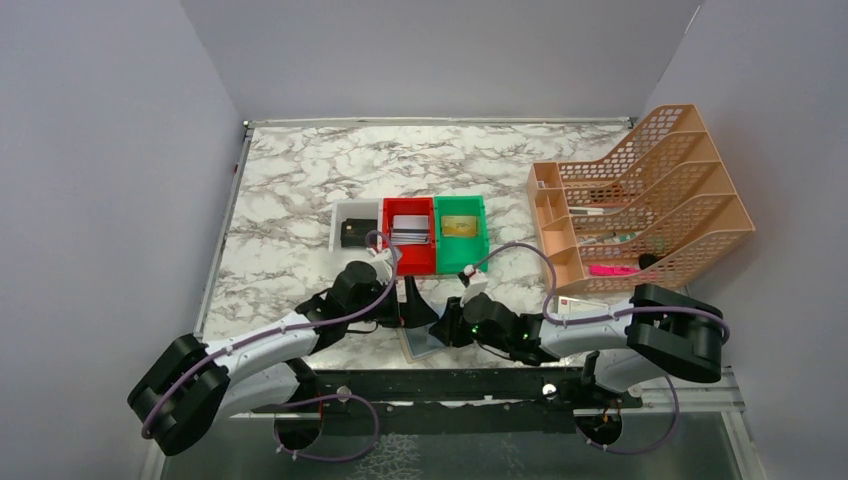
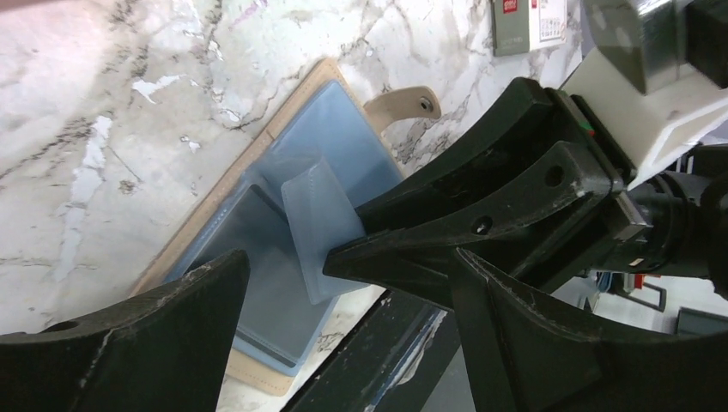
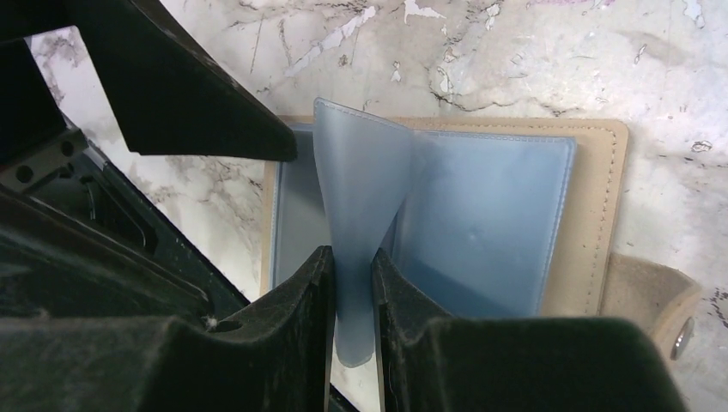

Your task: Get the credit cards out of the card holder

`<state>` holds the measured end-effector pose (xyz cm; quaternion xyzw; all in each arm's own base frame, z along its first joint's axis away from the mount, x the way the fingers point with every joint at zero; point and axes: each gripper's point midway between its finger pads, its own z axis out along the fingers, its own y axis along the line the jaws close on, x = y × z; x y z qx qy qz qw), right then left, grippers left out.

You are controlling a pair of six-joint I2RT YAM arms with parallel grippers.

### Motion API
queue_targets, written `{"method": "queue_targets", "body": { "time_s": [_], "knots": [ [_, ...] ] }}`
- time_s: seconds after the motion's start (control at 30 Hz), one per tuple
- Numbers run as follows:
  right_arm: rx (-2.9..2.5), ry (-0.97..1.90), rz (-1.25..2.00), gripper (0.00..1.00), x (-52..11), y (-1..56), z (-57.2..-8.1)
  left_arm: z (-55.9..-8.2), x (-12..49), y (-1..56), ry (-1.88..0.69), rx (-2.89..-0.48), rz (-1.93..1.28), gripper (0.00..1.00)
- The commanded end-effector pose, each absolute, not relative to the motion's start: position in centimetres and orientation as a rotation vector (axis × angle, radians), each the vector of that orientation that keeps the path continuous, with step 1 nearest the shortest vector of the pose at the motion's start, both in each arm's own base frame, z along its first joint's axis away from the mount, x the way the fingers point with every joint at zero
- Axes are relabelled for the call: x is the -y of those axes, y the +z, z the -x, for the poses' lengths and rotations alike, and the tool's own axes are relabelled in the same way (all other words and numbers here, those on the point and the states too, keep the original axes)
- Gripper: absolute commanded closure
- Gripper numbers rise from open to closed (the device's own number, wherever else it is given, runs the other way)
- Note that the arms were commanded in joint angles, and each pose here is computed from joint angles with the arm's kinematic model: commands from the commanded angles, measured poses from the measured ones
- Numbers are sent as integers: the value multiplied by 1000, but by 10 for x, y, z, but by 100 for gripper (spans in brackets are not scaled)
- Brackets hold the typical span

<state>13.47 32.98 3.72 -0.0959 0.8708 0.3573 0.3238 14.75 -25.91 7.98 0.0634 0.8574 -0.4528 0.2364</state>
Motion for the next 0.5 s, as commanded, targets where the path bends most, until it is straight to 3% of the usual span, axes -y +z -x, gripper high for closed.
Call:
{"method": "queue_targets", "body": {
  "time_s": [0.0,0.2,0.47],
  "knots": [
    [-2291,969,240,74,-332,34,-133,-150,273,84,-1274,-2308,-197,12],
    [-2294,966,233,74,-329,32,-132,-150,284,77,-1253,-2318,-213,16],
    [-2280,963,209,73,-319,35,-132,-157,300,79,-1273,-2287,-181,30]
  ]
}}
